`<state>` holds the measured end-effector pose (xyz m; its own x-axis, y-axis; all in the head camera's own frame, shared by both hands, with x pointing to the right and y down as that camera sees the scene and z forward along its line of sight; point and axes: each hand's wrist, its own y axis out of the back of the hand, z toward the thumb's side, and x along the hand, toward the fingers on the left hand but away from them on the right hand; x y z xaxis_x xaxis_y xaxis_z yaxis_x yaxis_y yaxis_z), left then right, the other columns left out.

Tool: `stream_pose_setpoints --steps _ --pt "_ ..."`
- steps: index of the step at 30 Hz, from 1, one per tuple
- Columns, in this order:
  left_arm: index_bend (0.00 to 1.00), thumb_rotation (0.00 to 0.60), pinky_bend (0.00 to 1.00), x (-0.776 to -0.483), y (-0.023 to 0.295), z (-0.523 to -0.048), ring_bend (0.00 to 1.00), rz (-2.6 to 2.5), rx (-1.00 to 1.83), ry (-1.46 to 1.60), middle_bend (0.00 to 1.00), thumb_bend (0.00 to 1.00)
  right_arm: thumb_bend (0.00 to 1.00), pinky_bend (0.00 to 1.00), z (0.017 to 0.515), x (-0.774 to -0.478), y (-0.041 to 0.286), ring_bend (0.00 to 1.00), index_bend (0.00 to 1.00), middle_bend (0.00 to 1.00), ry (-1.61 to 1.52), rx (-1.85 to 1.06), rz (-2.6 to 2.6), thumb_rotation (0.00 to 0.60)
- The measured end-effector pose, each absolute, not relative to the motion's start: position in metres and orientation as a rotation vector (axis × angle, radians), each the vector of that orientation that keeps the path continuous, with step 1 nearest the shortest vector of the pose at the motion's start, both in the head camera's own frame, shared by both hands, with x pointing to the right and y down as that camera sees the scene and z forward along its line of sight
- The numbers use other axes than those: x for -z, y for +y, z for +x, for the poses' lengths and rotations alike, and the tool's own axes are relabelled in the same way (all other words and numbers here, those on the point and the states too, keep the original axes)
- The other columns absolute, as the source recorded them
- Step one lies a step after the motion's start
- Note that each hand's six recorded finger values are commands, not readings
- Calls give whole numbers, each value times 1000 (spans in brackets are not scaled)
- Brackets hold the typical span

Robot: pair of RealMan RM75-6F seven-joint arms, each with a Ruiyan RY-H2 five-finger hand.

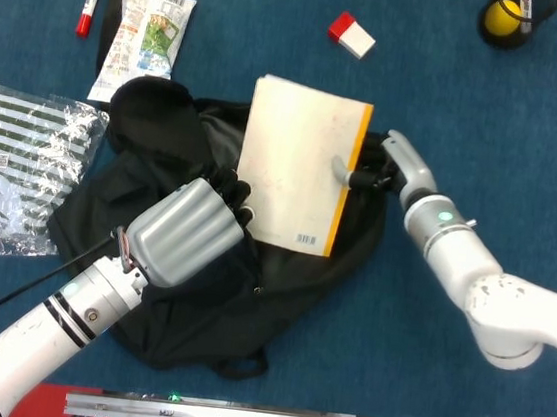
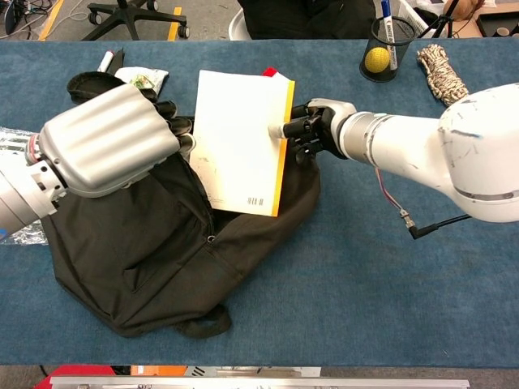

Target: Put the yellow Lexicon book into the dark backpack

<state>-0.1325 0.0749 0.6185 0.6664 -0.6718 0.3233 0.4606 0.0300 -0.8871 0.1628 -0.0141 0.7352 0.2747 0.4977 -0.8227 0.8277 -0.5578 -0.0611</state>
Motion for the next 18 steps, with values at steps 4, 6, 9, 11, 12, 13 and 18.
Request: stream_pose_setpoints --steps 4,6,9,11,12,13,18 --pt "424 600 449 -618 77 -132 348 -1266 878 204 368 341 461 706 151 -744 -2 562 820 637 1151 1186 2136 600" --pt "424 600 449 -619 77 -132 348 -1262 879 200 368 340 461 706 147 -748 4 562 820 637 1127 1186 2116 600" --pt "424 600 449 -620 78 -134 348 -1254 885 198 368 341 461 706 143 -752 10 562 820 637 1100 1189 2085 600" --pt "424 600 449 -619 77 -135 348 -1252 886 200 367 341 461 706 141 -754 13 562 820 637 1090 1201 2075 600" --pt "424 600 449 -619 77 -135 348 -1251 885 201 367 341 461 706 140 -755 13 562 820 637 1087 1203 2069 600" --pt "424 600 449 -619 77 -135 348 -1250 885 202 367 340 460 706 139 -756 14 562 820 637 1082 1204 2066 600" --pt "424 600 449 -618 79 -134 348 -1250 877 203 367 341 456 693 134 -756 14 514 777 572 1042 1219 2098 600"
